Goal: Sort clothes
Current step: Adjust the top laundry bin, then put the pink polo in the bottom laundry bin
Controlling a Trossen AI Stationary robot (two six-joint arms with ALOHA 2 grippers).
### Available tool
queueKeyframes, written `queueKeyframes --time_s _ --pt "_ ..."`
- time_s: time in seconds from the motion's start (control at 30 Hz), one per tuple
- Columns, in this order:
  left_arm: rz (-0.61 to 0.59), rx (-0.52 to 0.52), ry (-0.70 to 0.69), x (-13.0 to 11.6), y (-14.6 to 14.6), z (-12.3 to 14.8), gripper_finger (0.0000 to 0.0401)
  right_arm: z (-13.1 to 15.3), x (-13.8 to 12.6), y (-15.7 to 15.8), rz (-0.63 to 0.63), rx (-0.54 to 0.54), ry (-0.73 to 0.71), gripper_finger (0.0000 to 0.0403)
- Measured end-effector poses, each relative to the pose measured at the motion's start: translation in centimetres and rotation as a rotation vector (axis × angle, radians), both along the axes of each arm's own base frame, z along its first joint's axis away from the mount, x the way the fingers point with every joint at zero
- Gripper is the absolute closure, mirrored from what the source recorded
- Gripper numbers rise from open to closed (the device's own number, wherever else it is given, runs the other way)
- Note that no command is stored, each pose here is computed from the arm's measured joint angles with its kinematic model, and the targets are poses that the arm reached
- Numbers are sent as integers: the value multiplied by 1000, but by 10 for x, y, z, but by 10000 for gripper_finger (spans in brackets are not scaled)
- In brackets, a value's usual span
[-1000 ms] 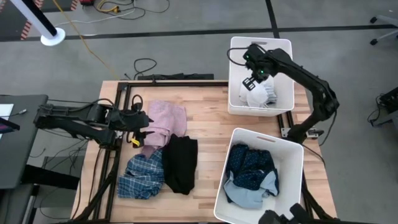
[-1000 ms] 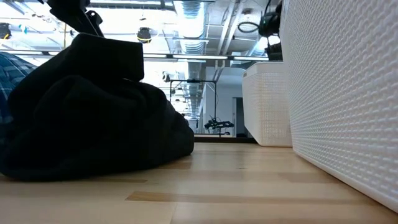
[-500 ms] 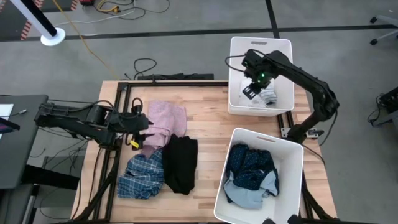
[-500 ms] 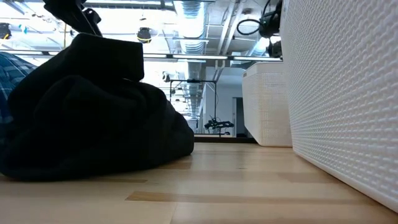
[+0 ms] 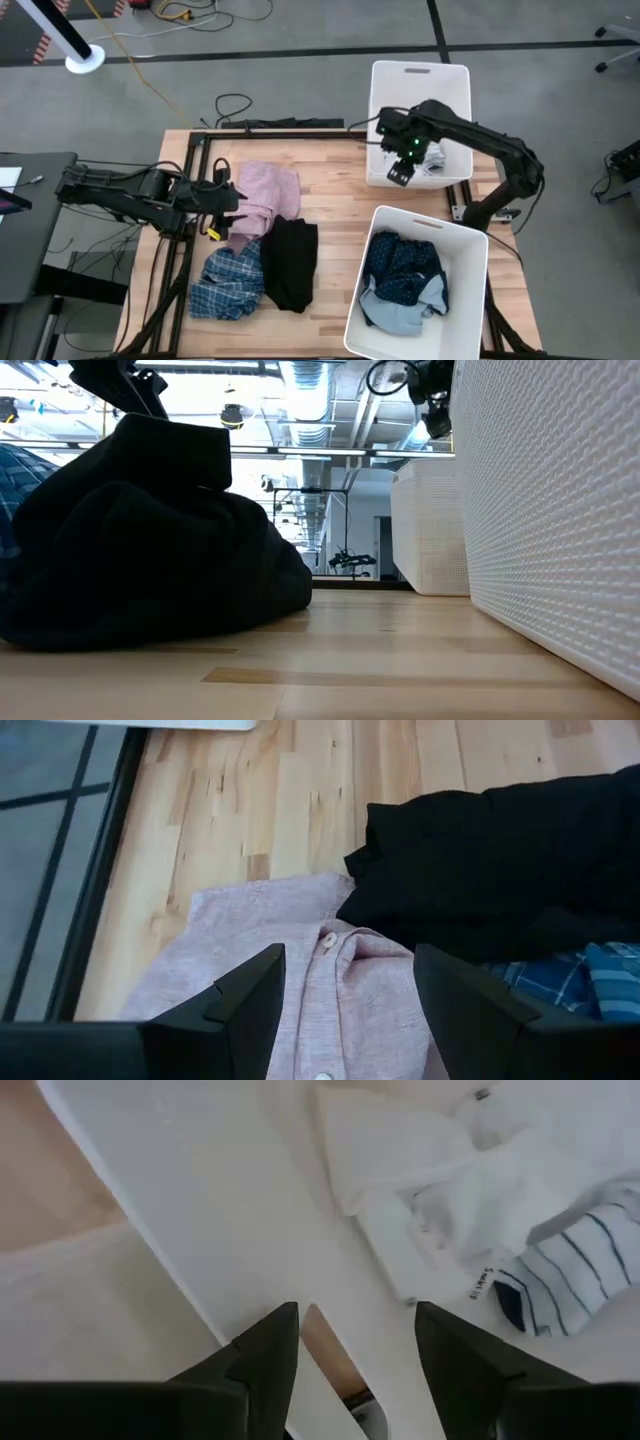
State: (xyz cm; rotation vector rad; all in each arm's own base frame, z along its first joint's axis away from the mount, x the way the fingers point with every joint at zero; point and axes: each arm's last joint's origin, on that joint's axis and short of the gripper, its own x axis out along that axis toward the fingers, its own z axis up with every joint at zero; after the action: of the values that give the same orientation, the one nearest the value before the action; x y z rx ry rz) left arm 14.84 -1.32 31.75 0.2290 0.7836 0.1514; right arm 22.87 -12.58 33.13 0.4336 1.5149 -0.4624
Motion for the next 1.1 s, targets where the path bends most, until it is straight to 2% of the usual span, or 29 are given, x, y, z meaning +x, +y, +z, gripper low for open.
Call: queueKeyframes --time_s 0.33,0.77,0.93,1.1 --pt "-15 64 -50 4 1 4 184 0 15 37 125 64 -16 195" --pt "11 40 -60 4 1 5 184 0 24 64 132 108 -27 196" --pt "12 39 -60 4 1 5 184 11 16 63 102 66 -58 196" --pt "42 8 -65 4 1 4 184 42 3 60 53 -33 -168 196"
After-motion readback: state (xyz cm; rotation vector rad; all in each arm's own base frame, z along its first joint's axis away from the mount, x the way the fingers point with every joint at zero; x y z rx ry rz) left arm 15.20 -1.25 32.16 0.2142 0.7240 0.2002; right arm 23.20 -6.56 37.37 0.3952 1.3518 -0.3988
